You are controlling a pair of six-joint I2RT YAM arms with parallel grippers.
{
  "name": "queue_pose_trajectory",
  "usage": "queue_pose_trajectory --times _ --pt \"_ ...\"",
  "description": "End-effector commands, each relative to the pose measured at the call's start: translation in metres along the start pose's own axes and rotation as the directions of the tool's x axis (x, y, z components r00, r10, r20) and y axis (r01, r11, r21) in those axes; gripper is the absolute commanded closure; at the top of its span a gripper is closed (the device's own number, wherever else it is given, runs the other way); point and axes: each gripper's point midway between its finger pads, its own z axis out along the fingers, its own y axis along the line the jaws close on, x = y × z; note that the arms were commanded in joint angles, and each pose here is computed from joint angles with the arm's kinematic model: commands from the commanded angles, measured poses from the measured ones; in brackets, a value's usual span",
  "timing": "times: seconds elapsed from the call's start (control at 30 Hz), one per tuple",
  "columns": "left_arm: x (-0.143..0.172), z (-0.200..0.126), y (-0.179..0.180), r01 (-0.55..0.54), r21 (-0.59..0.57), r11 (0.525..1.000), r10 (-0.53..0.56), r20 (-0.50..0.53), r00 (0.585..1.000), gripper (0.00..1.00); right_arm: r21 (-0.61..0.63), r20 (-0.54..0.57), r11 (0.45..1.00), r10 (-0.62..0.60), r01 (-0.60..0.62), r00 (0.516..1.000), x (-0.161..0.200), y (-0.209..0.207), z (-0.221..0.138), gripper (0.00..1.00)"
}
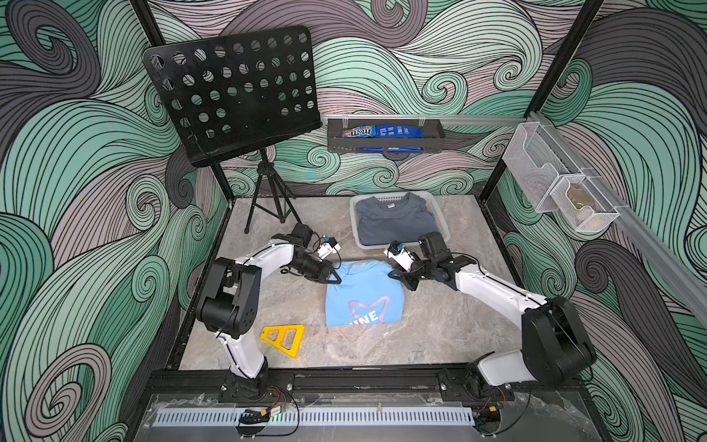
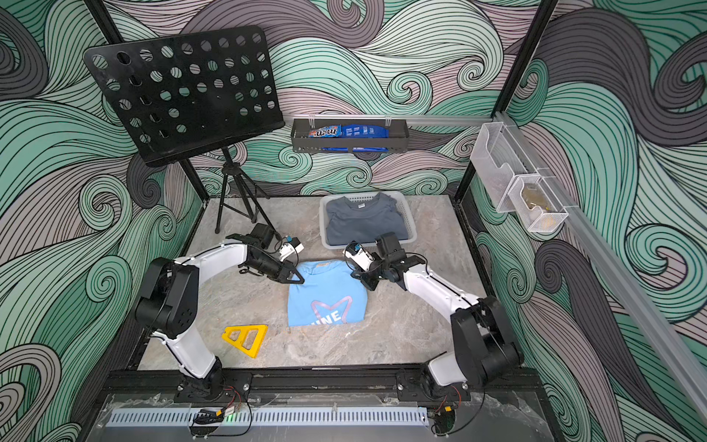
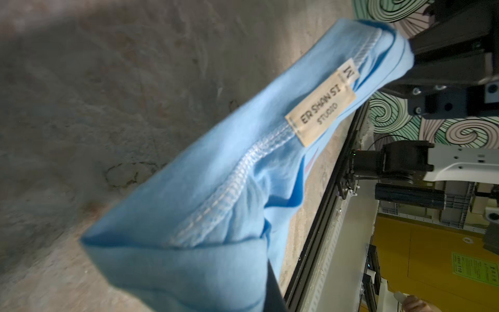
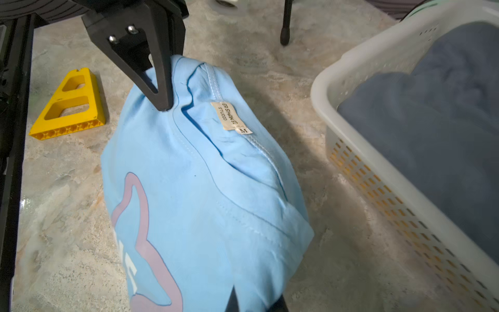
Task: Put the folded t-shirts into the basket
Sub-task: Pick up the T-shirt from the center of the board.
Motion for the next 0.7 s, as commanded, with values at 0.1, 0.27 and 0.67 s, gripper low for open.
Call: queue_pose_trajectory --times 0.1,0.27,0.67 --pt "-0.034 -0.045 -0.066 -0.156 0.082 0.984 0.141 0.166 0.976 1.00 0.091 0.145 0.994 -0.081 0.068 0.986 -0.053 -0.012 -0.055 1.00" --pt "-0.061 -0.072 -0.098 -0.222 0.053 0.974 0.199 0.279 0.940 1.00 0.187 0.226 0.979 -0.120 0.078 0.967 -0.087 -0.027 -0.098 1.00" --pt "-0.163 -0.098 -0.138 -0.286 -0.113 0.952 0.305 0.476 0.825 1.00 0.423 0.276 0.905 -0.097 -0.030 0.956 -0.144 -0.118 -0.162 1.00"
